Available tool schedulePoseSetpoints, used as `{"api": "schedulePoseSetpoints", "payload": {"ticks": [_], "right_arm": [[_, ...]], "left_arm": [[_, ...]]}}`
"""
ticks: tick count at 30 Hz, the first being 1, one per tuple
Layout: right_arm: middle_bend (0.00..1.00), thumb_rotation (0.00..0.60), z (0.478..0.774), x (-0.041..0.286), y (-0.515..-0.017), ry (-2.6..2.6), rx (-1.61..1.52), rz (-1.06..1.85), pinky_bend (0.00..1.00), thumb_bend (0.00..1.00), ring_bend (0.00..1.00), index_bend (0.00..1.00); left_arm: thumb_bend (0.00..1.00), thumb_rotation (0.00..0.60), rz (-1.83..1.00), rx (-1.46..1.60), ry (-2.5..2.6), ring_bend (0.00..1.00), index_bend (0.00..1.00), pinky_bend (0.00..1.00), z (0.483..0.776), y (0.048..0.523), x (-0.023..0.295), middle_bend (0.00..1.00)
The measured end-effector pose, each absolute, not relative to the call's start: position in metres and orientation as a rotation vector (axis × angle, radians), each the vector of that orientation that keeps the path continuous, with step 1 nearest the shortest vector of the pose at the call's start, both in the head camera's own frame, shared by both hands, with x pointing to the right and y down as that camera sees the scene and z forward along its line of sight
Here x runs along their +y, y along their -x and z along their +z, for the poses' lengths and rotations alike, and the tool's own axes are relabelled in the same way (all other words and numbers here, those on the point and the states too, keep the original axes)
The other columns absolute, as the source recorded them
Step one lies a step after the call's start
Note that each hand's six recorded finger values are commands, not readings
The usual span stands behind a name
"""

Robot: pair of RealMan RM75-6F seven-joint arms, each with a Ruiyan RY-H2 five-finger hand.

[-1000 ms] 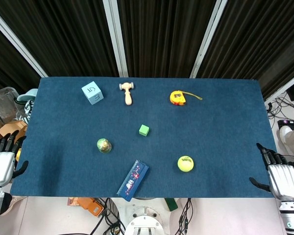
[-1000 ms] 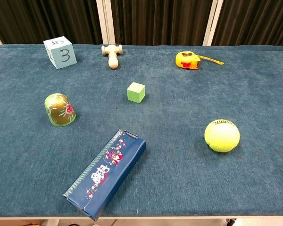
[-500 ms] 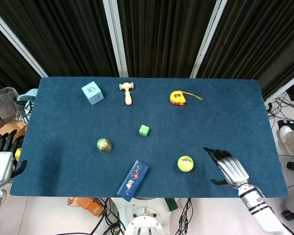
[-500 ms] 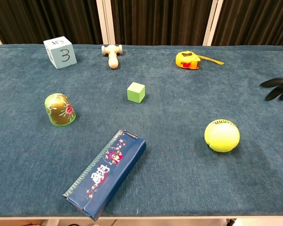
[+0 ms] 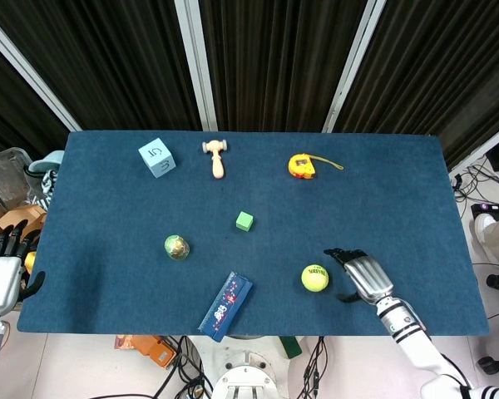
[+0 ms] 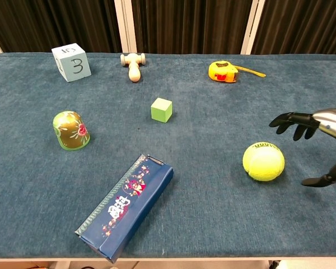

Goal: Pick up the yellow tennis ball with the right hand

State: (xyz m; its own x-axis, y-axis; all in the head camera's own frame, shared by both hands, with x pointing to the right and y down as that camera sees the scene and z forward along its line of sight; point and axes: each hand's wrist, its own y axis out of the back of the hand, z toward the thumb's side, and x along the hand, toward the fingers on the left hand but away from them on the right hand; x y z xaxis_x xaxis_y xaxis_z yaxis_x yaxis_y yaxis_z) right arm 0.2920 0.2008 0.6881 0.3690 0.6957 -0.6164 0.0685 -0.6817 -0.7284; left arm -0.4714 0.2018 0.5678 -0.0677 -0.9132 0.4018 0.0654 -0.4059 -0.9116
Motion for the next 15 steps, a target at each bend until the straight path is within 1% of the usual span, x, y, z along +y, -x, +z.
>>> {"api": "schedulePoseSetpoints", "payload": {"ticks": [4, 9, 12, 14, 15], "right_arm": [[0.32, 0.6, 0.693, 0.202, -0.283, 2.055, -0.636, 1.314, 0.37, 0.21, 0.4, 0.26], [0.36, 0.6, 0.699, 0.2, -0.271, 2.077, -0.624, 1.292, 0.41, 0.21, 0.43, 0.31], [0.41, 0.6, 0.701, 0.199, -0.268, 2.078, -0.622, 1.282, 0.47, 0.22, 0.5, 0.38], [0.48, 0.6, 0.701, 0.198, -0.267, 2.073, -0.629, 1.276, 0.55, 0.28, 0.57, 0.47], [0.5, 0.6, 0.701, 0.198, -0.266, 2.069, -0.634, 1.272, 0.57, 0.31, 0.59, 0.5]], "left_arm": [[0.28, 0.6, -1.586, 0.96, 1.421, 0.0, 0.14, 0.11, 0.568, 0.471, 0.202, 0.0], [0.28, 0.6, -1.587, 0.959, 1.421, 0.0, 0.14, 0.11, 0.568, 0.471, 0.202, 0.0], [0.28, 0.6, -1.588, 0.96, 1.42, 0.0, 0.14, 0.11, 0.569, 0.472, 0.201, 0.0], [0.28, 0.6, -1.591, 0.96, 1.42, 0.0, 0.14, 0.11, 0.569, 0.472, 0.202, 0.0], [0.28, 0.6, -1.592, 0.96, 1.419, 0.0, 0.14, 0.11, 0.569, 0.472, 0.201, 0.0]]}}
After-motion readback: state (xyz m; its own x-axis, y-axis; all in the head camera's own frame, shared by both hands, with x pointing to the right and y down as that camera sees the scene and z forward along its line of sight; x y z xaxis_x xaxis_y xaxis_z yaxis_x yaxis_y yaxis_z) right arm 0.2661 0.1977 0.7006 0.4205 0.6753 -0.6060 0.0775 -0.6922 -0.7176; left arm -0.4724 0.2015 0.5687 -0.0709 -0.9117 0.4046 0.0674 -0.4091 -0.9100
